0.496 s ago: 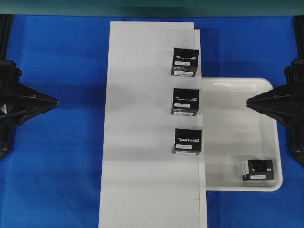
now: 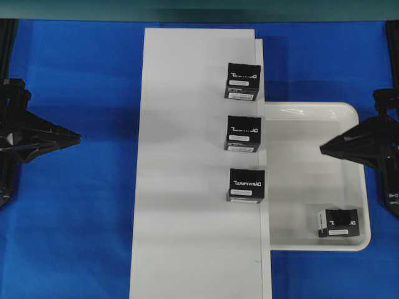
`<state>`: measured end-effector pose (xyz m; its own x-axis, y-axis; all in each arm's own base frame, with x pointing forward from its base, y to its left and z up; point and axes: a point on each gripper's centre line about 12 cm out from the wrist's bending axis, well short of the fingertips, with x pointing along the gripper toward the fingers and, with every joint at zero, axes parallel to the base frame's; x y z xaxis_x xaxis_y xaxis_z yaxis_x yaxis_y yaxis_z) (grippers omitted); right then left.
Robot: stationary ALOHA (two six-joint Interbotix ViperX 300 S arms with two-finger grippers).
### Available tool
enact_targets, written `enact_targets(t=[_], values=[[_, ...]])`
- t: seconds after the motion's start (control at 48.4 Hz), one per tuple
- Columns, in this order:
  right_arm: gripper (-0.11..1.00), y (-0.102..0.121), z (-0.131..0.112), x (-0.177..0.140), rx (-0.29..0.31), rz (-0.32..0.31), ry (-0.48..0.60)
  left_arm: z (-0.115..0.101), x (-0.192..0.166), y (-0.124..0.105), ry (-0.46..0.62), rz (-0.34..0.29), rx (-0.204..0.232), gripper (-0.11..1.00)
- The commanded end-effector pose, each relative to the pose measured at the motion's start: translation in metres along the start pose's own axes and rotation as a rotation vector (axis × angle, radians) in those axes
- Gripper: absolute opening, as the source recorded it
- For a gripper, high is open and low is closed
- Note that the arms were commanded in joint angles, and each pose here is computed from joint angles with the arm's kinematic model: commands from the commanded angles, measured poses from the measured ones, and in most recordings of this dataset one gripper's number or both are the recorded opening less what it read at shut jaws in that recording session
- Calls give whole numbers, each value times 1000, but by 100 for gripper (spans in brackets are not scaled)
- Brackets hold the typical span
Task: Place the box from the white plastic tray onto the white base.
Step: 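Move the right gripper down over the black-and-white box in the tray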
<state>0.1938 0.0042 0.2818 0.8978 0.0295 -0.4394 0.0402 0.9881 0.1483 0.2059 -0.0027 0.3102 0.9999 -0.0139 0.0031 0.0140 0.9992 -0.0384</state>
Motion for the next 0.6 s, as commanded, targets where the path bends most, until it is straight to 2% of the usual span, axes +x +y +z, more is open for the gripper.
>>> enact_targets(t=[0.0, 0.186, 0.372, 0.579], values=[[1, 5, 4, -5, -3, 9, 91, 11, 3, -1, -21, -6, 1, -7], [1, 18, -11, -11, -14, 54, 325, 12, 4, -1, -21, -6, 1, -7], [1, 35, -31, -7, 50, 111, 529, 14, 7, -2, -17, -9, 0, -7], [1, 46, -45, 1, 25, 138, 633, 11, 10, -3, 14, -10, 0, -7]])
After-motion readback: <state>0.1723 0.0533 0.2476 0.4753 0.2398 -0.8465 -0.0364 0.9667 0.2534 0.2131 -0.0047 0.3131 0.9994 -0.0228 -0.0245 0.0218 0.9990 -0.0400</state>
